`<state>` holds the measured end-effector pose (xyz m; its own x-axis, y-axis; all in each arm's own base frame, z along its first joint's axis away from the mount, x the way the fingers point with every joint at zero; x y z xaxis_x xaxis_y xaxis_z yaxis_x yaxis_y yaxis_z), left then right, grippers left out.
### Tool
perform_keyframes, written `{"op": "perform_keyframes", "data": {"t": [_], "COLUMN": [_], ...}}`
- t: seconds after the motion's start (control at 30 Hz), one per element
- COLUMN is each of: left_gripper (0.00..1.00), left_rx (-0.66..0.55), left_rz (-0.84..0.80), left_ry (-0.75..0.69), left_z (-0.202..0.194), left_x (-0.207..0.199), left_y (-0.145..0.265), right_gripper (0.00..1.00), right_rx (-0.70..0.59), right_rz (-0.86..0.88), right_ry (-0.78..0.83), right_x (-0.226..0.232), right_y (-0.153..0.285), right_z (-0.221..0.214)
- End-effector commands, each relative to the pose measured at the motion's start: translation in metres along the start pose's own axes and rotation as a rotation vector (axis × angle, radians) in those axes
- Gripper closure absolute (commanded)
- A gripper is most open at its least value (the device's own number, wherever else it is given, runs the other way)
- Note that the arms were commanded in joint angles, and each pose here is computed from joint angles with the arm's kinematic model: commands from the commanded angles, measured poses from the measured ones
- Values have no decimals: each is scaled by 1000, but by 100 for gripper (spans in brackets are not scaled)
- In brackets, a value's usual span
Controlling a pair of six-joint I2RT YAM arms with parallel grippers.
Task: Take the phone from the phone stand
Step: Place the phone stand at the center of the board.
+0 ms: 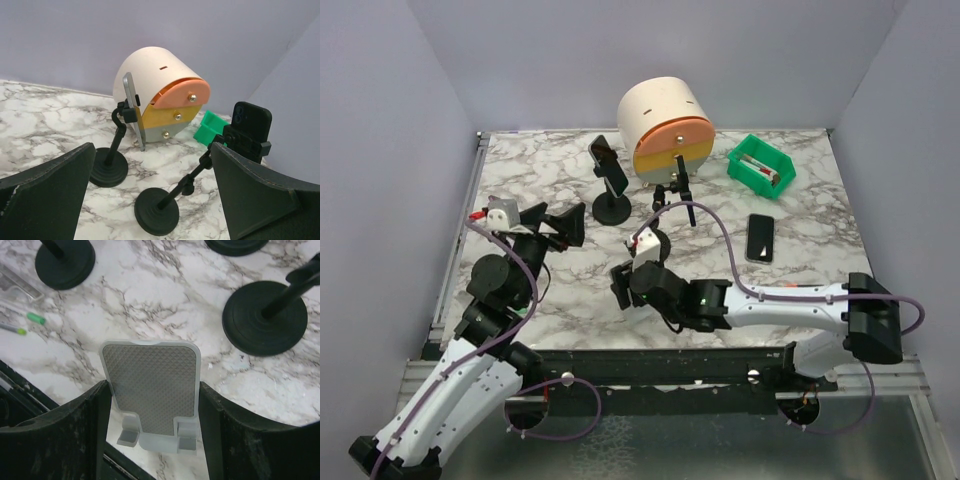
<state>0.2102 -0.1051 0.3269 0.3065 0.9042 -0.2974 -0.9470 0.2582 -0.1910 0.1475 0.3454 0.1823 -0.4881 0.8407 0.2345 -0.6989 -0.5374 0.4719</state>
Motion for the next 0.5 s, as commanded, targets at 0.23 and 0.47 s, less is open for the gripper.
{"op": "perform_keyframes", "data": {"t": [0.23,0.47], "left_gripper": [1,1], "left_rx": [-46,-65], "left_rz": [155,208], "left_ry": [10,21], "left_z": [5,11], "left_x": [22,29], "left_y": [11,16], "right_gripper": [53,54], "right_rx": [-227,-260], "right_rz": [-12,-3], "right_ry": [-59,-41], "right_x": [41,64], "right_y": [-40,-72], "right_z": [45,53]}}
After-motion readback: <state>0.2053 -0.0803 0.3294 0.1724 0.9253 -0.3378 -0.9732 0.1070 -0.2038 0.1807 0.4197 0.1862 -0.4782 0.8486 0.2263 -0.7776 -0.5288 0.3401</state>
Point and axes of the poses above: each gripper's point midway between its finger pads, its own y axis back along the fingers, its own x axis along the line the jaws close on, z = x × y, the point moved 5 cm from there along y, back along the fingers, and after that the axes turned 6 degrees about -y, right-handed, at the moved point
